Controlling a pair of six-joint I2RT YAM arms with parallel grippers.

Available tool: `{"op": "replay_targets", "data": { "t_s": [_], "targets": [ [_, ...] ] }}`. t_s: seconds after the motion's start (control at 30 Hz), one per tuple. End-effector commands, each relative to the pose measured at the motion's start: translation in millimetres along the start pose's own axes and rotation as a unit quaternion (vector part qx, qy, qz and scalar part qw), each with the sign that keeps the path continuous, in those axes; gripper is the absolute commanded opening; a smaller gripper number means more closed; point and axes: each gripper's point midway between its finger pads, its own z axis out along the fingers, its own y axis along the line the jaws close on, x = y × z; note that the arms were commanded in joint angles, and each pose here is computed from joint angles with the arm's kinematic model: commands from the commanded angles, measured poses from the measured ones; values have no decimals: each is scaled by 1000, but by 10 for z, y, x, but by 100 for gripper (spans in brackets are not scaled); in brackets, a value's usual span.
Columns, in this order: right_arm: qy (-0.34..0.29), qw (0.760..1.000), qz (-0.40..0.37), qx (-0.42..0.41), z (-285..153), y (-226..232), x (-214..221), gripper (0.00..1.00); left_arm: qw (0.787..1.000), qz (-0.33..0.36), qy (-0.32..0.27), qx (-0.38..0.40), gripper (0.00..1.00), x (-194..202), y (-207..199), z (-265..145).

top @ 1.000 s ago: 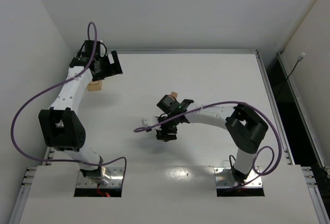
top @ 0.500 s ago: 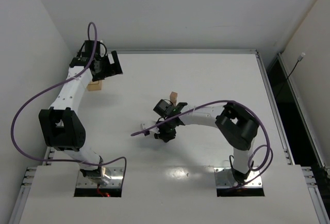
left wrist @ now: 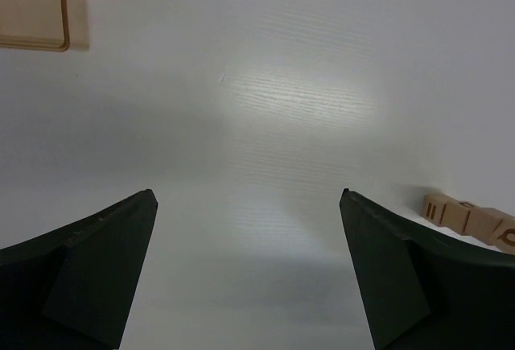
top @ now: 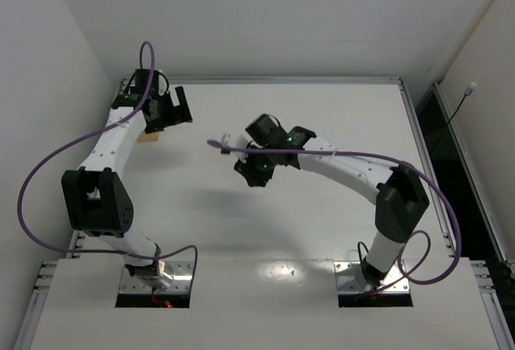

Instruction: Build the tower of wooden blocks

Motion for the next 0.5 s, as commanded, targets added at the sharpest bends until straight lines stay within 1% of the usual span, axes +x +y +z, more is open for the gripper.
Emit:
{"op": "replay_targets", "data": {
  "t_s": [0.0, 0.03, 0.07, 0.1, 0.13, 0.23, 0.4, 0.47],
  "targets": [
    [4, 988, 134, 72, -445, -208, -192, 0, 999, -6, -38, 9, 96, -126, -77, -178],
    [20, 986, 149, 78, -417, -284, -163, 0, 999, -2, -37, 12, 96, -112, -112, -178],
    [18, 981, 171, 89, -538, -382, -249, 0, 999, -2, -38, 12, 96, -97, -108, -199],
    [24, 977, 184, 108, -564, -484, -248, 0, 999, -2, -38, 12, 96, -97, -108, -199],
    [12, 972, 195, 129, -636, -626, -318, 0, 999, -2, -42, 14, 96, -112, -115, -232],
    [2, 957, 231, 177, -751, -867, -333, 0, 998, 1, -53, 16, 96, -146, -152, -274],
    [5, 934, 304, 186, -664, -1122, -216, 0, 998, 6, -54, 12, 96, -152, -133, -273],
    [7, 929, 319, 187, -641, -1153, -181, 0, 999, 5, -50, 5, 96, -137, -109, -227]
  ]
}}
